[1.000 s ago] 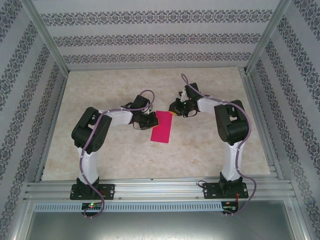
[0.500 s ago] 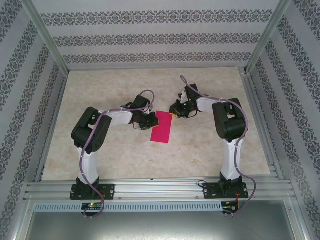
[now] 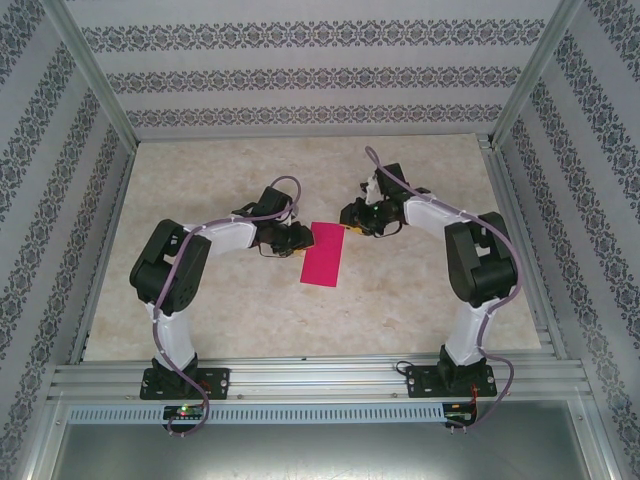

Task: Fold a paper plane with a square sheet of paper (pick it up from the middle)
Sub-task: Fold the triangle a second time at the center of the table.

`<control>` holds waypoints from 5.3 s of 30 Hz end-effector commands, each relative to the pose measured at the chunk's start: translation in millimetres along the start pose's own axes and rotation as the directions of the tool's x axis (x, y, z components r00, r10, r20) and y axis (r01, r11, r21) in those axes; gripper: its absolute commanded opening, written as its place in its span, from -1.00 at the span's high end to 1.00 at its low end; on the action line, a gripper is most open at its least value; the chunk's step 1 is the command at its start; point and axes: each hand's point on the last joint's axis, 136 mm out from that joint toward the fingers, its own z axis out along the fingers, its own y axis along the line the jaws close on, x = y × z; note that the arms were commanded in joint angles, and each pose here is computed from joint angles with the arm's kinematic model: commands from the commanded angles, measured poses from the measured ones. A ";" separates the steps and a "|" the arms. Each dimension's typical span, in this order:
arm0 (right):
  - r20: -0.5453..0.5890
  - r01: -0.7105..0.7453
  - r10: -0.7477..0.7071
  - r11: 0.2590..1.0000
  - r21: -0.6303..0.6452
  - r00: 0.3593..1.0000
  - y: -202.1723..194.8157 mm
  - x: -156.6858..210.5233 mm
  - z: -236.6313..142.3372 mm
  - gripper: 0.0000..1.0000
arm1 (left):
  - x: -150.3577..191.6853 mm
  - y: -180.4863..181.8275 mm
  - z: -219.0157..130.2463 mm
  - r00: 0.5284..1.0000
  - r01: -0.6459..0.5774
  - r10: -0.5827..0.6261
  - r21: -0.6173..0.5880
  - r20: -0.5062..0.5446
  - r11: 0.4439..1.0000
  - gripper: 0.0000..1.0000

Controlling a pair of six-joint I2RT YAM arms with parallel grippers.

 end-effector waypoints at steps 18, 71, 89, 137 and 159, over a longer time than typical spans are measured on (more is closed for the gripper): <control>-0.127 -0.036 0.048 0.994 0.101 0.991 -32.6 70.9 36.7 0.29 | 0.4 4.7 0.2 0.997 0.049 -0.048 0.033 -0.052 0.998 0.26; -0.168 -0.048 0.080 0.981 0.189 0.982 -61.3 86.1 47.9 0.42 | 2.5 -2.9 16.4 0.989 0.045 -0.036 0.064 -0.141 0.997 0.08; -0.175 -0.054 0.089 0.979 0.195 0.981 -66.2 88.6 51.4 0.44 | -4.9 6.2 11.9 0.996 0.036 -0.036 0.000 -0.081 0.999 -0.02; 0.041 0.650 -0.694 0.691 0.316 0.718 58.9 124.7 25.3 -0.11 | -3.7 -32.3 4.7 0.987 0.038 -0.012 0.155 -0.161 0.987 0.86; -0.035 0.646 -0.775 0.501 0.576 0.631 56.4 106.9 40.0 0.41 | -2.1 -32.1 4.3 0.985 0.038 -0.011 0.150 -0.173 0.988 0.82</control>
